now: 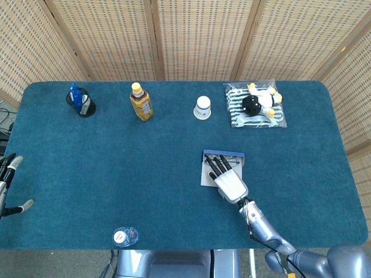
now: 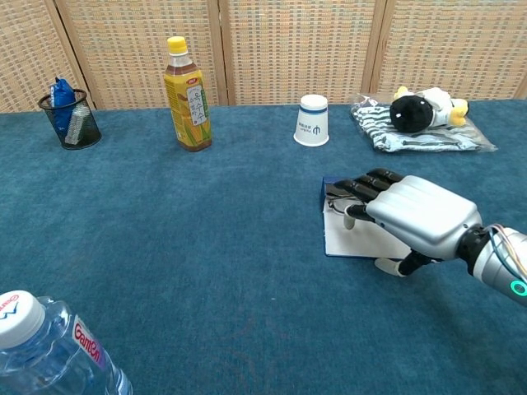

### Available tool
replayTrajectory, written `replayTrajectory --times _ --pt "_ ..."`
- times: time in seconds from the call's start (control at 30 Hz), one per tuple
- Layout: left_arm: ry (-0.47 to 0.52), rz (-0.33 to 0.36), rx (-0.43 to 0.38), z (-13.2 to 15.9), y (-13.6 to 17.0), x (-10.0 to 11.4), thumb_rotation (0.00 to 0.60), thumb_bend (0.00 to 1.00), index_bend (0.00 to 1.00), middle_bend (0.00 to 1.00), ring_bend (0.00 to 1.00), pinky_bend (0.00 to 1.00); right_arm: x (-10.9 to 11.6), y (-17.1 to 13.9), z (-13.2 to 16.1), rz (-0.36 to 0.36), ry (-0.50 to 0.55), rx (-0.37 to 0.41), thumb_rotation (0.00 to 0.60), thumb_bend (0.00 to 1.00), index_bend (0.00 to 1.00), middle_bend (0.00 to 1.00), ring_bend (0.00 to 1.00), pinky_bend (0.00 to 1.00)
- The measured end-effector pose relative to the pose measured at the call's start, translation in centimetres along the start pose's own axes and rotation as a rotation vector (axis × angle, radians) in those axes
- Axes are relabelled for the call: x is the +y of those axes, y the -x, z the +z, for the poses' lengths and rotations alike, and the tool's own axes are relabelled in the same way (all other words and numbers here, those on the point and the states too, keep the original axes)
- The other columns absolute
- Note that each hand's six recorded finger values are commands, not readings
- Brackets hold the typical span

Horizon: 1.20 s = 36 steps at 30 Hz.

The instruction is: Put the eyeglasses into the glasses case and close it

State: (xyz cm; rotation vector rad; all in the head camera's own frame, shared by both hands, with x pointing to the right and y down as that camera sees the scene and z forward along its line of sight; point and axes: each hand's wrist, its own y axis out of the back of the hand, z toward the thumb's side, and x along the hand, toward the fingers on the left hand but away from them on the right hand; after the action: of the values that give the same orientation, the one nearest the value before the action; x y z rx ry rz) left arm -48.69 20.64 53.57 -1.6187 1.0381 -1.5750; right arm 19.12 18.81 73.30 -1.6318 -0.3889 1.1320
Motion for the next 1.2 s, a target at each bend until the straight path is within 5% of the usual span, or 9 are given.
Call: replayTrajectory --times 0.43,1.2 --pt "0.0 -0.003 0.0 0.0 -0.1 -0.1 0.6 0.0 0.0 0.0 0.0 0.0 -0.4 0.6 -0.7 -0.001 -0.043 -0.027 0.6 0.57 0.4 0.0 0.0 0.03" --pt "0.003 -0.008 0.006 -0.1 -0.2 -0.2 0.6 0.0 0.0 0.0 0.0 0.0 1.2 3.4 -3.0 -0.052 0.009 -0.128 0.6 0.57 0.4 0.0 0.0 0.03"
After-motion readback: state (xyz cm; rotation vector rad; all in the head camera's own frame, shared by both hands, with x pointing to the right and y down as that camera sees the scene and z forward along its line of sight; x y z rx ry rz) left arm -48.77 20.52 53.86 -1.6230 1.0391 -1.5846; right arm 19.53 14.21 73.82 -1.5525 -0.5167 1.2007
